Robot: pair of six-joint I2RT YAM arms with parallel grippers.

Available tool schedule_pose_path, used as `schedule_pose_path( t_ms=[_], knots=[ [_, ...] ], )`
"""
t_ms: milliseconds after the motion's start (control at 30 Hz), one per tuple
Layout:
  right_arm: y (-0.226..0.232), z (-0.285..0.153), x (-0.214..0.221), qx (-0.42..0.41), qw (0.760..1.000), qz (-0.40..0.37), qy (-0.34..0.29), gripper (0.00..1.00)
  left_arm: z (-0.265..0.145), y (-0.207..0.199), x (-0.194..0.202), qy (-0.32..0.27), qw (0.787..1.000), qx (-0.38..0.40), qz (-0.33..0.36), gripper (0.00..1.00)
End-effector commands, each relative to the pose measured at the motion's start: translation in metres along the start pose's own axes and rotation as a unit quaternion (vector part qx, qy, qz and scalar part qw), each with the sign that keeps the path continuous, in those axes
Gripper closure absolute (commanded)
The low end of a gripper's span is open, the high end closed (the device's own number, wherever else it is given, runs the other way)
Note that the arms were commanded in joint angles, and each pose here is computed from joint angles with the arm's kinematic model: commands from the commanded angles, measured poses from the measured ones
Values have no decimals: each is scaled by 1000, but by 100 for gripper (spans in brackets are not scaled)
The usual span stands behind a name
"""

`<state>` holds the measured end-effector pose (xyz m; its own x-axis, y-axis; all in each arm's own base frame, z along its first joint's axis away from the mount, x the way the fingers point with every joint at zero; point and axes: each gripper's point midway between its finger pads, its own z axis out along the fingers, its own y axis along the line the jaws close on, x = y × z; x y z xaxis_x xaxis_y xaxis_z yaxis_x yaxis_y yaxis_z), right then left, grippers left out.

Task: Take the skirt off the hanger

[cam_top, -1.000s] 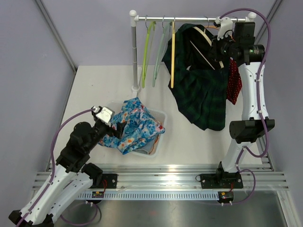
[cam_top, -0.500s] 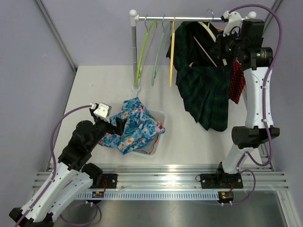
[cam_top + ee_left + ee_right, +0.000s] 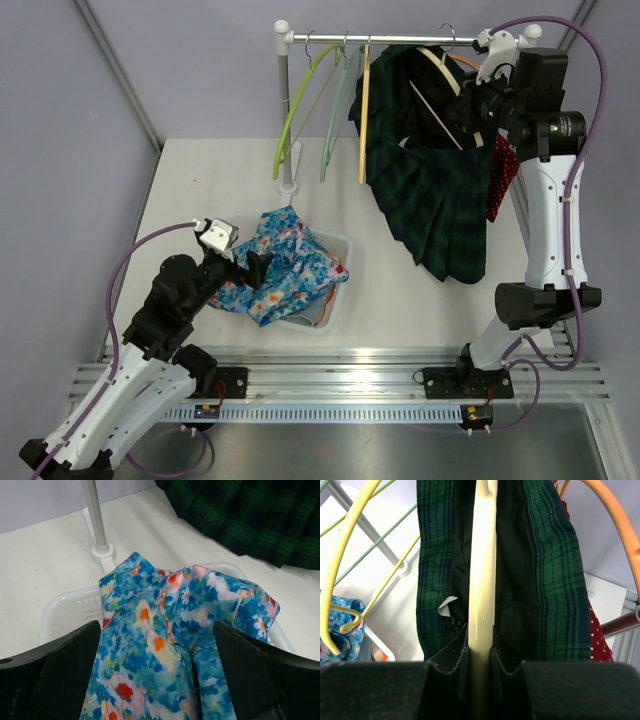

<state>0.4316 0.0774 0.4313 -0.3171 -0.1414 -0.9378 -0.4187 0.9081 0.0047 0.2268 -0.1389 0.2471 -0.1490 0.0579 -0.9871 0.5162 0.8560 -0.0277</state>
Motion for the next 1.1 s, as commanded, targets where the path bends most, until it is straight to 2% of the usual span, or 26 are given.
schedule_pose_path(
  t_ms=[0,200,300,367,533,567,600,700,800,1067],
  knots=[
    [20,-50,-70,-6,989,-63,-131,100,-2,-12,-35,-55,998,30,-4,1],
    [29,-64,-48,-13,991,-79,-109,100,-3,-25,-48,-73,995,67,-6,1],
    [37,-65,-11,-31,993,-90,-77,100,-3,-35,-57,-80,992,92,-19,1],
    [44,-83,-2,-29,990,-108,-85,100,-4,-41,-67,-84,990,107,-31,1],
    [57,-92,65,-51,990,-124,-32,100,4,-62,-78,-70,986,142,-47,1],
    [64,-105,70,-56,988,-135,-38,100,5,-73,-78,-67,985,150,-46,1],
    [66,-100,96,-64,989,-131,-13,100,6,-80,-83,-69,985,154,-43,1],
    [76,-115,134,-78,986,-148,9,100,16,-110,-81,-56,983,172,-39,1],
    [86,-127,162,-96,982,-160,28,100,31,-133,-83,-49,981,176,-69,1],
    [124,-154,186,-182,966,-183,23,100,81,-174,-76,-15,973,151,-174,1]
  ],
)
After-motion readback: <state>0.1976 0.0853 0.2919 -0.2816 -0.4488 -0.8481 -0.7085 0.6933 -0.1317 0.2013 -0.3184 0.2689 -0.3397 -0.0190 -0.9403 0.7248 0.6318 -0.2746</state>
